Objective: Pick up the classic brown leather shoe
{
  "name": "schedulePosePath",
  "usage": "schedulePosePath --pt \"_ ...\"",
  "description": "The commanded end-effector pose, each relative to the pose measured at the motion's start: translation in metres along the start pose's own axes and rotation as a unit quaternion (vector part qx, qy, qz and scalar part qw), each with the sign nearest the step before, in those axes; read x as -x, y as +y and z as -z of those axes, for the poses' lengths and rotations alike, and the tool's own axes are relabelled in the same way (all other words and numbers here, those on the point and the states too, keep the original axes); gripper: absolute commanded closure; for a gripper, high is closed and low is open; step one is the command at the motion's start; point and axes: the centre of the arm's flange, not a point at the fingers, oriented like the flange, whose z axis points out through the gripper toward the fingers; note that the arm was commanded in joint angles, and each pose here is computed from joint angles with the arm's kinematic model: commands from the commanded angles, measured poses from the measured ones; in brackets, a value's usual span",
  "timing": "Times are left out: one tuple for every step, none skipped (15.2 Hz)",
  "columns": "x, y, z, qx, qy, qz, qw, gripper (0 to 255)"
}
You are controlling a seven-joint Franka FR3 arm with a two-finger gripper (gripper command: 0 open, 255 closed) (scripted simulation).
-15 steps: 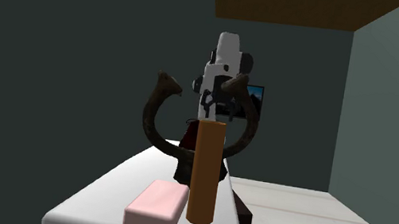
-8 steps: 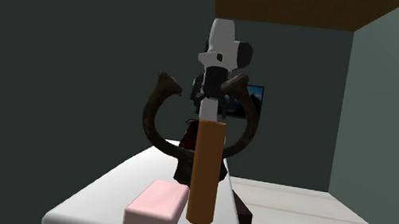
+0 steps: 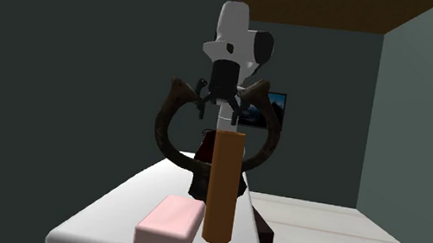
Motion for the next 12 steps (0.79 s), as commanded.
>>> schedulePosePath --pt "-0.004 0.001 -0.008 0.000 0.000 0.001 1.0000 0" --pt "-0.003 0.001 -0.014 0.000 0.000 0.001 1.0000 0" --pt "-0.002 0.001 -0.019 0.000 0.000 0.001 1.0000 0" --pt "-0.002 0.000 -0.024 0.000 0.000 0.001 1.0000 0" --pt "-0.001 0.000 -0.029 0.000 0.000 0.001 1.0000 0" --pt "0.000 0.000 -0.038 0.000 0.000 0.001 1.0000 0" --pt "0.000 0.000 -0.038 0.000 0.000 0.001 1.0000 0" --pt "0.000 0.000 -0.038 0.000 0.000 0.001 1.0000 0" --pt "0.000 0.000 -0.038 0.000 0.000 0.001 1.0000 255" --pt "0.000 0.000 -0.038 0.000 0.000 0.001 1.0000 255" --pt "0.000 0.000 -0.038 0.000 0.000 0.001 1.0000 255" --pt "0.000 0.000 -0.038 0.000 0.000 0.001 1.0000 255"
